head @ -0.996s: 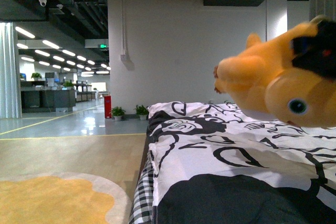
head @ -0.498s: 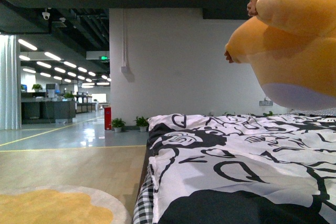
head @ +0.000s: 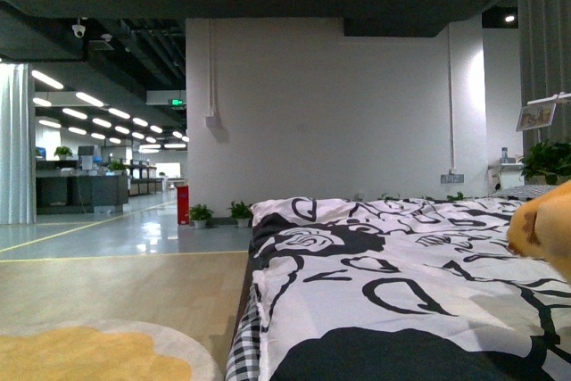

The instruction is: Put away toys

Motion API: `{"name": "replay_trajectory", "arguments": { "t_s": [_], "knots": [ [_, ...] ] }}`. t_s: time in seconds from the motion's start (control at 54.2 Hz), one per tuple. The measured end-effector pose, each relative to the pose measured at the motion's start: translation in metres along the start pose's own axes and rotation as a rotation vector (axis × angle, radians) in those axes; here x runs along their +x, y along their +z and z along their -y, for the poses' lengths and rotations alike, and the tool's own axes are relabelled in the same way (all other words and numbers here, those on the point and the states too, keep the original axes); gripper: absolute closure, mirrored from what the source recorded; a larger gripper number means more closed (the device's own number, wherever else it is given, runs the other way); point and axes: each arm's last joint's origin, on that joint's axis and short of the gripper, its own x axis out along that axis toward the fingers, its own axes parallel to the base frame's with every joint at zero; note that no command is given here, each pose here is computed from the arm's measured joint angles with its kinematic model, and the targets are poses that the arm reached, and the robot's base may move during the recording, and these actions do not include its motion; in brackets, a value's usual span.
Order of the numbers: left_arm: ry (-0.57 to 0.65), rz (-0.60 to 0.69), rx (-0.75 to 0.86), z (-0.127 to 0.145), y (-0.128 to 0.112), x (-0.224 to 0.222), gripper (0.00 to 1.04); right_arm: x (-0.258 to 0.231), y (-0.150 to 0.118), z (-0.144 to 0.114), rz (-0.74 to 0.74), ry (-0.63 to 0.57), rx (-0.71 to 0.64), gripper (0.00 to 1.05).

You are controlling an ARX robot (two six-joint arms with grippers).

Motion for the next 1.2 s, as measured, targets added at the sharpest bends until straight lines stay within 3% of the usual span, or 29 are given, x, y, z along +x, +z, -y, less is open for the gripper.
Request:
{"name": "replay_trajectory", "arguments": {
  "t_s": [0.203, 0.443, 1.199],
  "knots": [
    [0.001, 0.0, 0.0, 0.0, 0.0, 0.0, 0.06, -0.013, -0.042, 0.0, 0.006, 0.017, -0.017, 0.97],
    [0.0, 0.0, 0.0, 0.0, 0.0, 0.0, 0.06, -0.024, -0.071, 0.001, 0.011, 0.017, -0.02, 0.97],
    [0.0, 0.0, 0.0, 0.0, 0.0, 0.0, 0.06, -0.044, -0.113, 0.003, 0.025, 0.017, -0.021, 0.97]
  ]
}}
